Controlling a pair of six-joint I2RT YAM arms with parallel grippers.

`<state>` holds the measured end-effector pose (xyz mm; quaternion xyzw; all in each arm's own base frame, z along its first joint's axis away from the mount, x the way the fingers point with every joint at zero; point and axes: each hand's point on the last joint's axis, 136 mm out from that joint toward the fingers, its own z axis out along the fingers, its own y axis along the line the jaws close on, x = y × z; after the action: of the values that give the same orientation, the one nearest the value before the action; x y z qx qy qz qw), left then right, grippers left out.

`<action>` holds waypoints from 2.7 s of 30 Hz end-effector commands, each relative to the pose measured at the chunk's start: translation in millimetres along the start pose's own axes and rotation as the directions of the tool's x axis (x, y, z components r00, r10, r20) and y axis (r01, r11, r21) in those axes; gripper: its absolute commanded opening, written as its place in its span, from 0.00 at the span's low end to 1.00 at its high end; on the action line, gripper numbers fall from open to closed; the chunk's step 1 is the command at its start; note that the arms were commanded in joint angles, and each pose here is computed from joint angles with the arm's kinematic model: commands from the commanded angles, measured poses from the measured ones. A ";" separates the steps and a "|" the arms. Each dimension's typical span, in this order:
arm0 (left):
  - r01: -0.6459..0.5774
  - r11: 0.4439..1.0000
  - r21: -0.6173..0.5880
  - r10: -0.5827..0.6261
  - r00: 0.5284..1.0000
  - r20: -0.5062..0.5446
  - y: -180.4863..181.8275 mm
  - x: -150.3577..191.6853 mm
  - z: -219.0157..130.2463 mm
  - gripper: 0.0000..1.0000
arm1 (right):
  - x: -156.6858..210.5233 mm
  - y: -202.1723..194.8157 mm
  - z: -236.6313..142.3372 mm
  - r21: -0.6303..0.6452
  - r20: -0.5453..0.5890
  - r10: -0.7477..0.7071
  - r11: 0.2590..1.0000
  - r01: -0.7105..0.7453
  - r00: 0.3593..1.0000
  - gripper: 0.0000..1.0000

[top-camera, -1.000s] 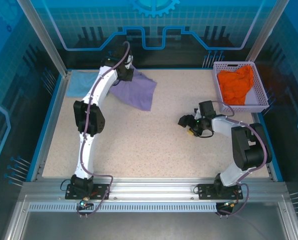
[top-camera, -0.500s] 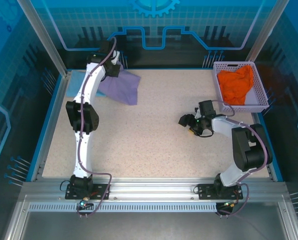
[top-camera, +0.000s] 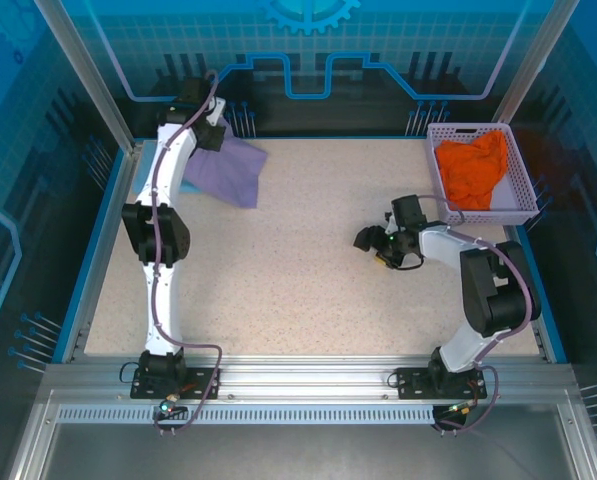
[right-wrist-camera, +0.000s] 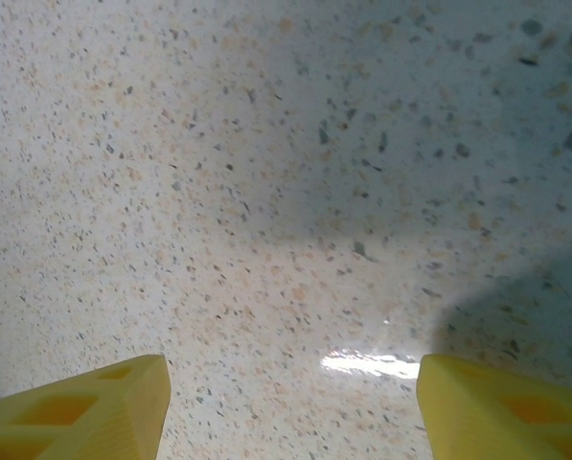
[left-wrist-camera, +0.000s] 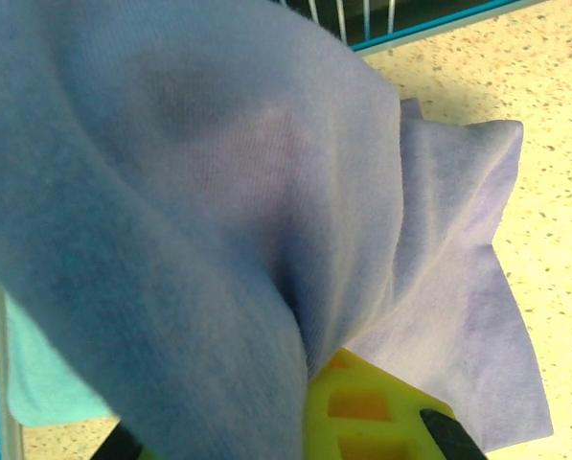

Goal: Fold and stack the t-shirts

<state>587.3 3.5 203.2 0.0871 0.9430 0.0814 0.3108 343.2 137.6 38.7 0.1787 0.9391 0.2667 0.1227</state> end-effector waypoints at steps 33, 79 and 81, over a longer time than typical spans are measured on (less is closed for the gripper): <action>0.182 0.849 -0.496 -0.137 0.983 0.126 207.5 13.9 18.5 0.73 | 0.7 6.0 13.3 0.104 -0.100 -0.031 0.994 0.042 0.995 0.69; 0.585 0.807 0.086 -0.511 0.617 0.598 32.1 213.7 -153.8 0.99 | -47.8 -21.3 -244.9 0.263 0.823 -0.334 0.941 0.213 0.459 1.00; 0.613 0.789 0.041 -0.531 0.649 0.545 38.6 229.5 -128.7 0.99 | -54.5 -15.7 -226.3 0.332 0.794 -0.453 0.882 0.335 0.406 1.00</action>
<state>329.4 53.7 194.0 -0.2167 0.7890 -0.0354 0.5739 296.1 -18.1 220.3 0.1824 0.7959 0.0529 0.5749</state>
